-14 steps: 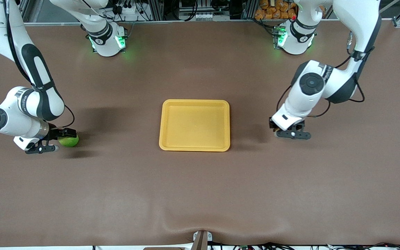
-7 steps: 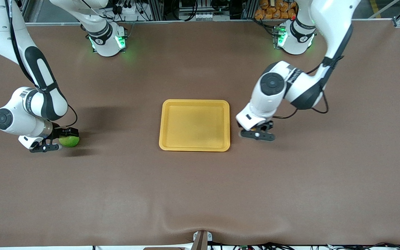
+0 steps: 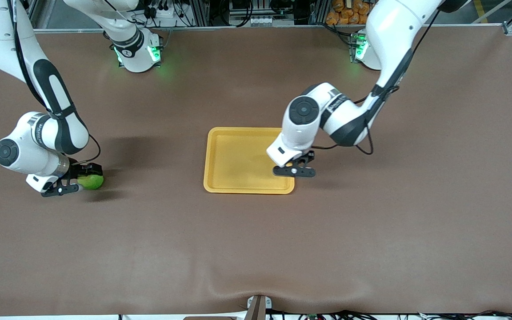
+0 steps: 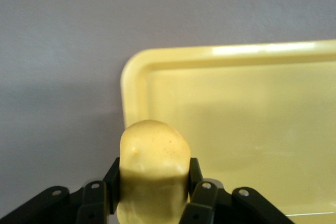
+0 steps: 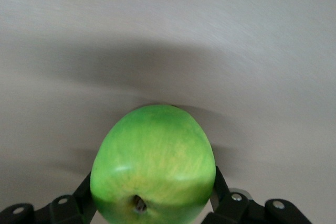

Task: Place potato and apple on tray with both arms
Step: 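Carry the potato over the tray while the right gripper lifts the apple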

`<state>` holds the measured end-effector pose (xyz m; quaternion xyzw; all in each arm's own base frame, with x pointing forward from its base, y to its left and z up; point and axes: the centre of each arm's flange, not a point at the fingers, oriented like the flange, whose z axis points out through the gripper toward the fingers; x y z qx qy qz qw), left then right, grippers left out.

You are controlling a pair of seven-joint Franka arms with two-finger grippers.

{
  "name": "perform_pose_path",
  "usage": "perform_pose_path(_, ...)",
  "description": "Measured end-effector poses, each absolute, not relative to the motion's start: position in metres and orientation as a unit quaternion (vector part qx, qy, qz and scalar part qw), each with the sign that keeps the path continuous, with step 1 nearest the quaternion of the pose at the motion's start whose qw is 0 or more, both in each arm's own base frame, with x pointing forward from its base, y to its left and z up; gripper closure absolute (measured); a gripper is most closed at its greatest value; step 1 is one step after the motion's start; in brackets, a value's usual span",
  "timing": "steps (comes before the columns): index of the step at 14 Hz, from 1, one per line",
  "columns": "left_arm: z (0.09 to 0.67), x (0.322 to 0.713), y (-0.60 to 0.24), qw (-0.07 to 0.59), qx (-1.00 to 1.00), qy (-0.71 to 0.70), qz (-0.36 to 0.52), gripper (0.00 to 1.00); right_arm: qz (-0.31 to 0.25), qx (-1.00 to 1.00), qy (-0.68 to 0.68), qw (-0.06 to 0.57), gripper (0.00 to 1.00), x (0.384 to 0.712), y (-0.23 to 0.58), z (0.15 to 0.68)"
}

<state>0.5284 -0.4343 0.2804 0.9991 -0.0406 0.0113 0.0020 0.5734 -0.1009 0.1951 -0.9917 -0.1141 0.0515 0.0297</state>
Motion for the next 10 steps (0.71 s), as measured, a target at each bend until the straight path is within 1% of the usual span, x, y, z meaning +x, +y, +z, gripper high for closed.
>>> perform_pose_path(3,0.258,0.522,-0.456,-0.006,1.000,-0.029,0.007,0.48,0.047,-0.985,-0.153,0.058,0.15,0.588,-0.080,0.208)
perform_pose_path(7,0.226,0.509,-0.473,-0.041,0.999,-0.026,0.012,0.48,0.043,-0.960,-0.264,0.083,0.15,0.619,-0.065,0.253)
perform_pose_path(10,0.216,0.504,-0.483,-0.045,0.999,-0.020,0.013,0.48,0.030,-0.941,-0.320,0.104,0.15,0.626,-0.050,0.262)
